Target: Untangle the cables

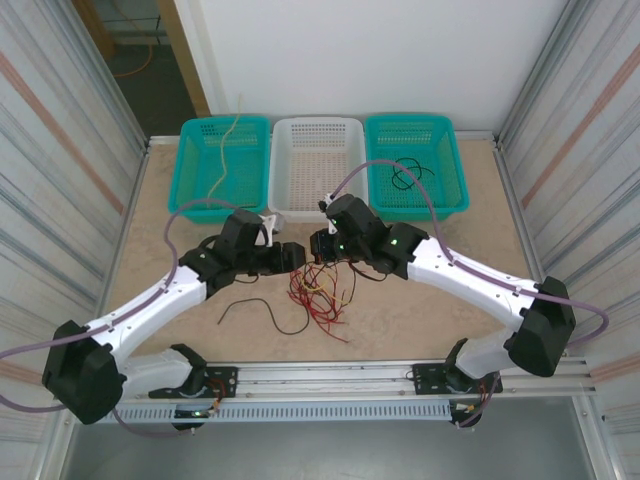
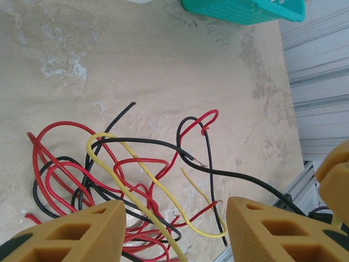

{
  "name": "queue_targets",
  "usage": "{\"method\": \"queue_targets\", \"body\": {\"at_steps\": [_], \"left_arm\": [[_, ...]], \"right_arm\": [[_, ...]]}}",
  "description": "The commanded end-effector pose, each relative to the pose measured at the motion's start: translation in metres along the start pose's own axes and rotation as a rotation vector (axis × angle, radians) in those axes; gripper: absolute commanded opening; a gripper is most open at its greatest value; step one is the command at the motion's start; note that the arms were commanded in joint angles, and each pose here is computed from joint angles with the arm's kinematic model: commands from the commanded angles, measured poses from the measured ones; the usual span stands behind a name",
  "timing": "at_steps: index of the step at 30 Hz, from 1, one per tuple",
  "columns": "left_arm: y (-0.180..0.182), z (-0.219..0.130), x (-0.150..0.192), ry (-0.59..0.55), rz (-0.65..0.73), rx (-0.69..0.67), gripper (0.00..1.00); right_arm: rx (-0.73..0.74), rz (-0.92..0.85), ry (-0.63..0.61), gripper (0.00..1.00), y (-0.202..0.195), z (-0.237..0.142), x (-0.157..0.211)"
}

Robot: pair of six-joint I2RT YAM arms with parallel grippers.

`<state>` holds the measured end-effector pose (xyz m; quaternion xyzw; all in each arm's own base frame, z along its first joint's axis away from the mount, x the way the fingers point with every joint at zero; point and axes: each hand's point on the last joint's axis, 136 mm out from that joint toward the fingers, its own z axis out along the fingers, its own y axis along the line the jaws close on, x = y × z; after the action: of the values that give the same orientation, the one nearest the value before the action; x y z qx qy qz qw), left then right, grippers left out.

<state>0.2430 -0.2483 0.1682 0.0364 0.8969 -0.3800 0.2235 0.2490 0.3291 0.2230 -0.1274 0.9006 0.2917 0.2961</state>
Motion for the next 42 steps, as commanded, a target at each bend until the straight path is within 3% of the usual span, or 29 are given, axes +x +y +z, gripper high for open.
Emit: {"method": "queue_targets", "body": {"at_steps": [1,7,12,19,21,25,29,31,37,42], "left_arm": [[-0.003,0.006,0.005,0.013,-0.047,0.038,0.52],[0.007,0.007,0.017,0.016,-0.145,0.041,0.57],[0.003,0.02,0.018,0.015,-0.263,0.126,0.54],[-0.003,0.034,0.008,0.011,-0.294,0.157,0.47],[-0.005,0.037,0.006,0.02,-0.295,0.166,0.4],[-0.006,0.038,0.005,0.027,-0.3,0.168,0.16],[-0.003,0.021,-0.008,0.003,-0.244,0.12,0.0],[-0.008,0.006,-0.021,-0.033,-0.191,0.111,0.0],[-0.053,-0.048,-0.057,-0.153,0.055,0.135,0.0],[-0.097,-0.09,-0.071,-0.226,0.219,0.233,0.0]], "right_arm": [[-0.039,-0.023,-0.097,0.0,0.015,-0.024,-0.025],[-0.036,-0.02,-0.124,0.0,0.014,-0.029,-0.03],[-0.049,-0.017,-0.113,0.0,0.017,-0.026,-0.028],[-0.066,-0.008,-0.112,0.0,0.02,-0.029,-0.027],[-0.064,-0.008,-0.112,0.0,0.019,-0.029,-0.027],[-0.049,-0.009,-0.127,0.0,0.015,-0.032,-0.028],[-0.073,-0.005,-0.119,0.0,0.015,-0.035,-0.025],[-0.102,-0.001,-0.112,0.06,0.016,-0.034,-0.021],[-0.104,0.033,-0.025,0.36,0.008,-0.017,0.004],[-0.03,0.075,0.058,0.37,-0.013,0.01,0.03]]}}
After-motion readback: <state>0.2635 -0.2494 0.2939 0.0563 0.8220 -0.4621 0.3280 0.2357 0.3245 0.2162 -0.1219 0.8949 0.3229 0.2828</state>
